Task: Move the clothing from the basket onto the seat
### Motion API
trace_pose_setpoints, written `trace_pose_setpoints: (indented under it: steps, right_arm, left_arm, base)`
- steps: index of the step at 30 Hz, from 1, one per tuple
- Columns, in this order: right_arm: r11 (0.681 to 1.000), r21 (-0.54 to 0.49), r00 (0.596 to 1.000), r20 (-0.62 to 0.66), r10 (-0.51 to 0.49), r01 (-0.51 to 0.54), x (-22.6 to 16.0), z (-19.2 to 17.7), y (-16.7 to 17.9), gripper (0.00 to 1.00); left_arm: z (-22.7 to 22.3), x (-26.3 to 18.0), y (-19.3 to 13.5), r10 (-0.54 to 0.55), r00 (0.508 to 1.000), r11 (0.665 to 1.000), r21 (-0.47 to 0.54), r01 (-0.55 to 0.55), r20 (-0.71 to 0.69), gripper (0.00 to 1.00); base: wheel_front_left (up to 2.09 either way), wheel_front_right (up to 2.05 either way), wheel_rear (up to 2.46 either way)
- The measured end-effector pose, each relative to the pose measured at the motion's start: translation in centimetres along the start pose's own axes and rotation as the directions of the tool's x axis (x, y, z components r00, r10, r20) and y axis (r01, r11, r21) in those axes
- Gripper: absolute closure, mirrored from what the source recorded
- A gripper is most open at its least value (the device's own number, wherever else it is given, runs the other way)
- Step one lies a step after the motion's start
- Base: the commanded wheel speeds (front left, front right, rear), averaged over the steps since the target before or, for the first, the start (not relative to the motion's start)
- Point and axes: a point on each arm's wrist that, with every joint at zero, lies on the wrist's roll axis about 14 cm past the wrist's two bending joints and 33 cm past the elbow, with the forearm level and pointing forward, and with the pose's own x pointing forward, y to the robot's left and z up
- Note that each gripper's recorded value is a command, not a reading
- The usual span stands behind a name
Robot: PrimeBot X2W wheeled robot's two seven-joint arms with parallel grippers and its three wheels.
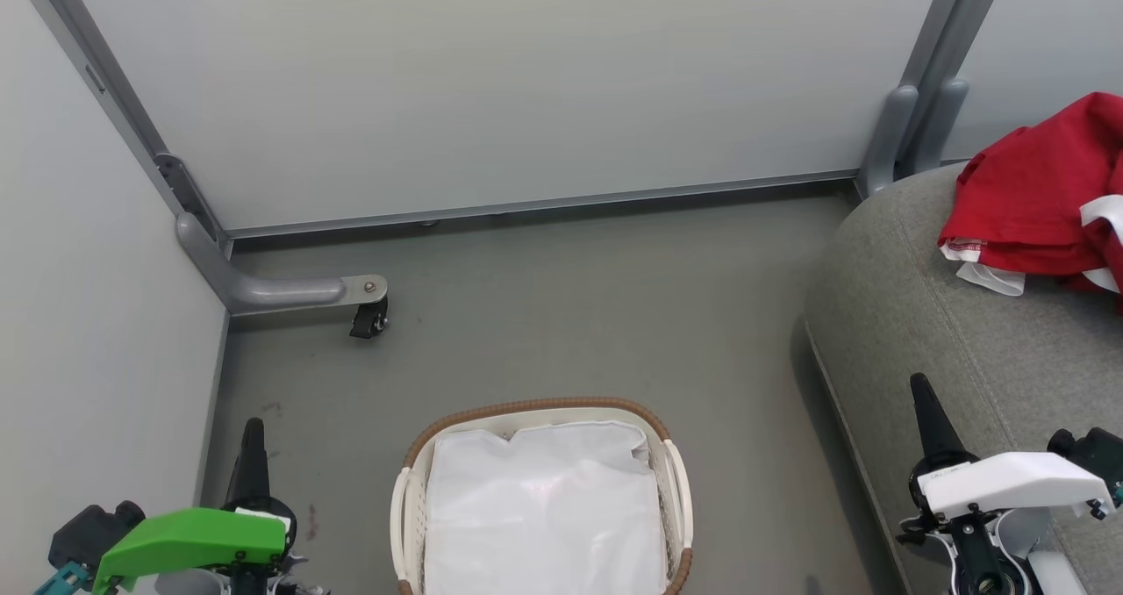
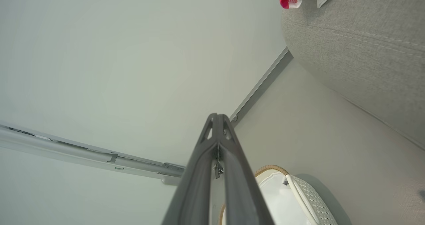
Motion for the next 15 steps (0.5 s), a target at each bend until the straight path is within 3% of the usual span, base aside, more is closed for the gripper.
trace_pose_setpoints:
  steps: [15]
  right_arm:
    - [0.989,0.149,1.000,-0.002,0.009,-0.009,-0.04,0.33,0.27,1.00]
  left_arm:
    - [0.47,0.34,-0.82,-0.026,1.000,0.990,-0.136,0.026,-0.001,1.00]
  base:
    - [0.00,0.00,0.00]
